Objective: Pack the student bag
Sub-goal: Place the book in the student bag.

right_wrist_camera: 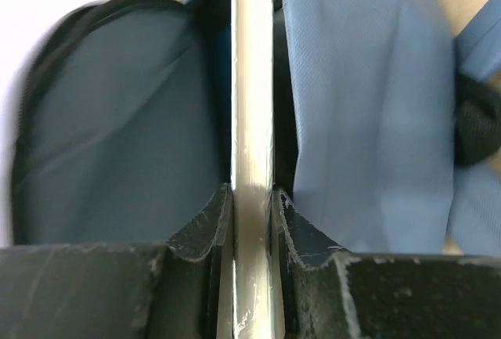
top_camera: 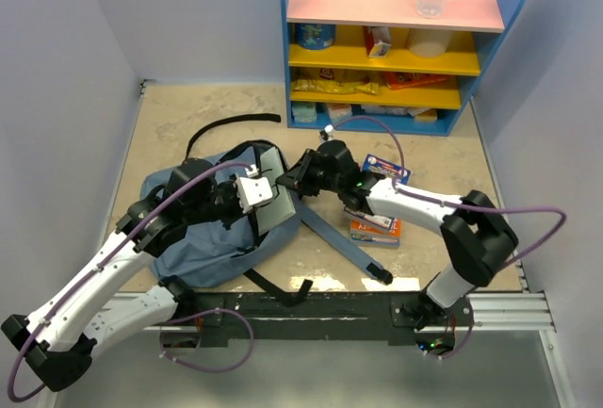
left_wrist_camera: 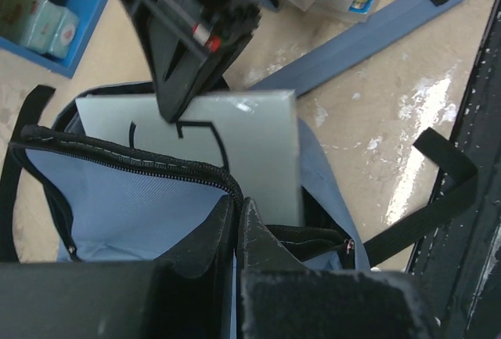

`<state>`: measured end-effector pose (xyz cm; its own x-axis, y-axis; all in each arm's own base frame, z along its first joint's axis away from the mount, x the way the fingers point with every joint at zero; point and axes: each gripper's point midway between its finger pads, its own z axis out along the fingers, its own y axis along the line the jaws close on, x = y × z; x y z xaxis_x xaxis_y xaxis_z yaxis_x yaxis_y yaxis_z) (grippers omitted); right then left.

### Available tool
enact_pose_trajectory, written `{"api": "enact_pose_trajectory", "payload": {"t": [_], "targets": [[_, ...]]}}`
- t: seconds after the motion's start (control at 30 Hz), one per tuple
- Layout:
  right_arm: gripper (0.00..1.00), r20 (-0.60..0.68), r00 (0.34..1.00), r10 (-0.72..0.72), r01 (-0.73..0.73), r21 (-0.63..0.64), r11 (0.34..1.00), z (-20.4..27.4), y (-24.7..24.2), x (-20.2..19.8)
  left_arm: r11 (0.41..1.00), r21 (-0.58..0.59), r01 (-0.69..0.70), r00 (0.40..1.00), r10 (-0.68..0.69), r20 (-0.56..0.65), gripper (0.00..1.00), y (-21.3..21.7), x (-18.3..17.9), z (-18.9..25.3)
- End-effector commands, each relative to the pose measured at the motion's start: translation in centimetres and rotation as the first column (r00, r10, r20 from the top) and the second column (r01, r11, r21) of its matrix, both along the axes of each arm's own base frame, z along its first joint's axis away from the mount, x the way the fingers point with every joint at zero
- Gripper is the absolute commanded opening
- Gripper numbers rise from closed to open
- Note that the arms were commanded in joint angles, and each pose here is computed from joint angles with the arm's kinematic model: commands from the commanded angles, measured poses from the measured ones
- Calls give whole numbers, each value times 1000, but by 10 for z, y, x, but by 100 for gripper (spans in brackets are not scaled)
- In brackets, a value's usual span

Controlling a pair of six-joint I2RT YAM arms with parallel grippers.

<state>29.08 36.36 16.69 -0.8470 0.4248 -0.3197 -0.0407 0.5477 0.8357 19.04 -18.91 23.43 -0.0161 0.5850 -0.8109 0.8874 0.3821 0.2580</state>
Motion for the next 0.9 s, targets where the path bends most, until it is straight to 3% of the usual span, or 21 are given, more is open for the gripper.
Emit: {"api": "enact_pose_trajectory", "payload": {"t": [0.0, 0.27, 0.4, 0.57, 0.8, 0.87], "targets": [[0, 180, 972, -149, 114, 192, 975, 75, 38, 37, 986, -98, 138, 990, -134, 47, 0, -23, -12, 30], [0, 117, 993, 5, -54, 422, 905, 61, 116, 8, 978, -87, 191, 981, -189, 35, 0, -26, -21, 28], [0, 115, 988, 103, -140, 392, 909, 39, 154, -25, 969, -92, 228, 974, -226, 28, 0, -27, -28, 28], [0, 136, 982, 134, -179, 417, 891, 26, 188, -36, 959, -93, 269, 963, -268, 19, 0, -30, -34, 31], [0, 154, 969, 195, -237, 331, 914, 7, 220, -55, 951, -81, 298, 954, -296, 42, 0, -28, -38, 35], [13, 134, 964, 231, -262, 310, 914, -1, 223, -60, 949, -85, 304, 953, -301, 44, 0, -29, -38, 37]]}}
